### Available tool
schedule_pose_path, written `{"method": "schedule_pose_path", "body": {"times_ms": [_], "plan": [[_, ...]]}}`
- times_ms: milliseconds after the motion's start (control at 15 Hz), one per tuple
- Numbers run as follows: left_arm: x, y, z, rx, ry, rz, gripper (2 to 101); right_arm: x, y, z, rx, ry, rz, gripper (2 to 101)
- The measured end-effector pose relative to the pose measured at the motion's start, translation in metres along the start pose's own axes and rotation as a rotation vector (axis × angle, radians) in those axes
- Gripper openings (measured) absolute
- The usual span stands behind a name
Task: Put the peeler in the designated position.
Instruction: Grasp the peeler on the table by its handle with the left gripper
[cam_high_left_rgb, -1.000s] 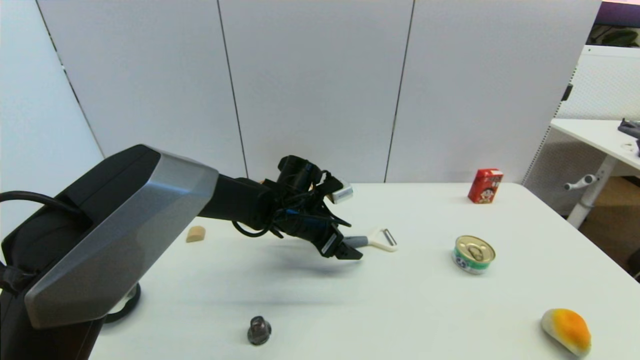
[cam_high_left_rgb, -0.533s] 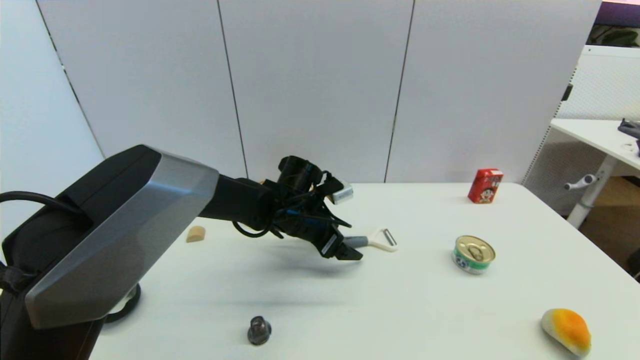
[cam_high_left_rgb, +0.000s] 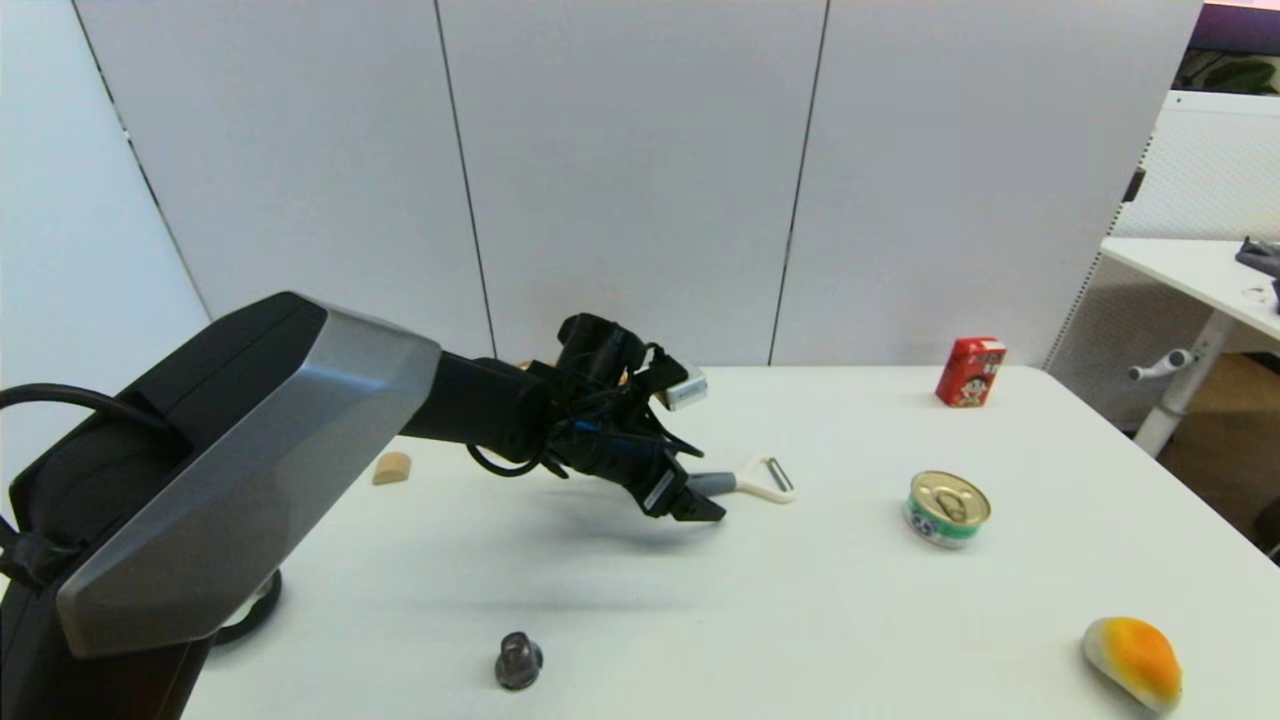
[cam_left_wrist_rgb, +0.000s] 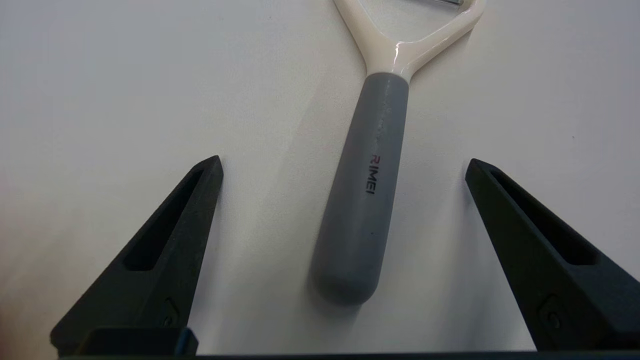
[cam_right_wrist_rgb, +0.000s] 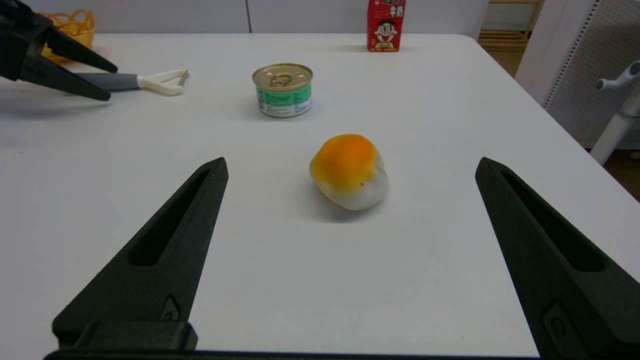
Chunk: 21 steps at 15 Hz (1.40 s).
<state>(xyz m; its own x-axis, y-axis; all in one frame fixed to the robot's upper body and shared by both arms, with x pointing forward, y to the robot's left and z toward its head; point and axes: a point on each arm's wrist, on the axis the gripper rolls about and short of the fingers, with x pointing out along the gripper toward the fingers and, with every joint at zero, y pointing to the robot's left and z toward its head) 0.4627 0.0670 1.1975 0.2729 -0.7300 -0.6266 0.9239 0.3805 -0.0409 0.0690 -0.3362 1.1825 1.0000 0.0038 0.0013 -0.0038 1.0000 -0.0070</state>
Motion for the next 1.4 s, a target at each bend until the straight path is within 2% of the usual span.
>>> {"method": "schedule_pose_path", "body": {"times_ms": [1133, 1200, 1400], "plan": [[-0.0006, 0.0009, 0.0006, 0.015, 0.013, 0.040, 97.9, 0.0000, 0.0000, 0.0000, 0.000, 0.000, 0.000, 98.0], [-0.0006, 0.0009, 0.0006, 0.015, 0.013, 0.039, 92.7, 0.0000, 0.0000, 0.0000, 0.000, 0.000, 0.000, 98.0], [-0.0007, 0.0008, 0.0003, 0.014, 0.014, 0.038, 65.5, 0.0000, 0.0000, 0.0000, 0.000, 0.000, 0.001, 98.0]]}}
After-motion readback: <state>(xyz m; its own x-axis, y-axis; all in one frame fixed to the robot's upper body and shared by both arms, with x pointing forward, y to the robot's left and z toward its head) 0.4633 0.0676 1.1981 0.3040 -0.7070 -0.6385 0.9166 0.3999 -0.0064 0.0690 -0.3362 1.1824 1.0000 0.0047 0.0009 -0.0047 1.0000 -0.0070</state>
